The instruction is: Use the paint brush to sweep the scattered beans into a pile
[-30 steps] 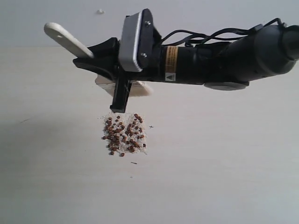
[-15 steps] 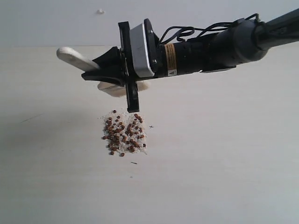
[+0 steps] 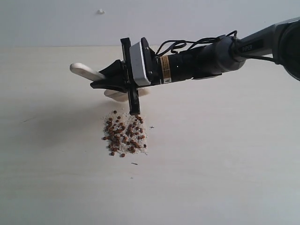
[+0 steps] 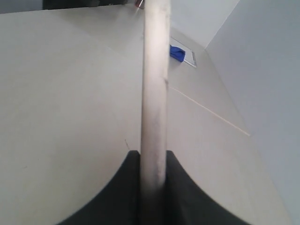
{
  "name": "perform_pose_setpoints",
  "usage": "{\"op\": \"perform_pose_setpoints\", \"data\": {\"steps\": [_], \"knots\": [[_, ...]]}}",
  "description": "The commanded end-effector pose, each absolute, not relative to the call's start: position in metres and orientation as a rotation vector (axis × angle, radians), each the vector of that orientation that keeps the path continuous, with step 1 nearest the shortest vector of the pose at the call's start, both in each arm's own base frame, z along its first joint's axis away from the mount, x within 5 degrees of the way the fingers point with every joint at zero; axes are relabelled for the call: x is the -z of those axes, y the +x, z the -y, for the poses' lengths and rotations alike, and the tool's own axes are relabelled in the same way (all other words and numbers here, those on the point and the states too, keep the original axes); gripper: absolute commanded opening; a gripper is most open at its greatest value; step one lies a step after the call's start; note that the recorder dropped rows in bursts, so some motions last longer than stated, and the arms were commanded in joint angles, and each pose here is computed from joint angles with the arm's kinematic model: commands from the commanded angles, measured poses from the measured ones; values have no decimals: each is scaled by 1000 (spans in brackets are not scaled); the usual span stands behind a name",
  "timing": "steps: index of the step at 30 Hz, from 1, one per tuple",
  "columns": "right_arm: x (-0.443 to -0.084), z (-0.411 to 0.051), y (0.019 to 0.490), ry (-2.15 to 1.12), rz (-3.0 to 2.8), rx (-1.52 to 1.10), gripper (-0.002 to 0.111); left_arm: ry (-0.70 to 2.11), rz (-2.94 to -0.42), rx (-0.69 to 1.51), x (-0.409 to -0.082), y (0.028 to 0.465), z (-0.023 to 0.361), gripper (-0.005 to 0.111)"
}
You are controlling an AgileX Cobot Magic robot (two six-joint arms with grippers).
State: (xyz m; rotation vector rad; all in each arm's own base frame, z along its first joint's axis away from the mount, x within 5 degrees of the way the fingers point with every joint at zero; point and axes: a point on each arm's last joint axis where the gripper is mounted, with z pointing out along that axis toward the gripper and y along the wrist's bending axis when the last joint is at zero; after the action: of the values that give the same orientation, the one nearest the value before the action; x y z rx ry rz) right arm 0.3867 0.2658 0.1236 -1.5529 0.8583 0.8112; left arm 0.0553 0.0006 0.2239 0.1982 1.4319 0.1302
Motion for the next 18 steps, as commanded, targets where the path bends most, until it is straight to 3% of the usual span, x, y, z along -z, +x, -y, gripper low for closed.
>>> {"op": "perform_pose_setpoints", "data": {"steps": [1, 18], "knots": [[-127, -268, 394, -1513, -841, -810, 0, 208, -1430, -118, -223, 55, 0, 0], [-111, -292, 386, -1513, -822, -852, 0, 208, -1430, -118, -223, 55, 0, 0]]}}
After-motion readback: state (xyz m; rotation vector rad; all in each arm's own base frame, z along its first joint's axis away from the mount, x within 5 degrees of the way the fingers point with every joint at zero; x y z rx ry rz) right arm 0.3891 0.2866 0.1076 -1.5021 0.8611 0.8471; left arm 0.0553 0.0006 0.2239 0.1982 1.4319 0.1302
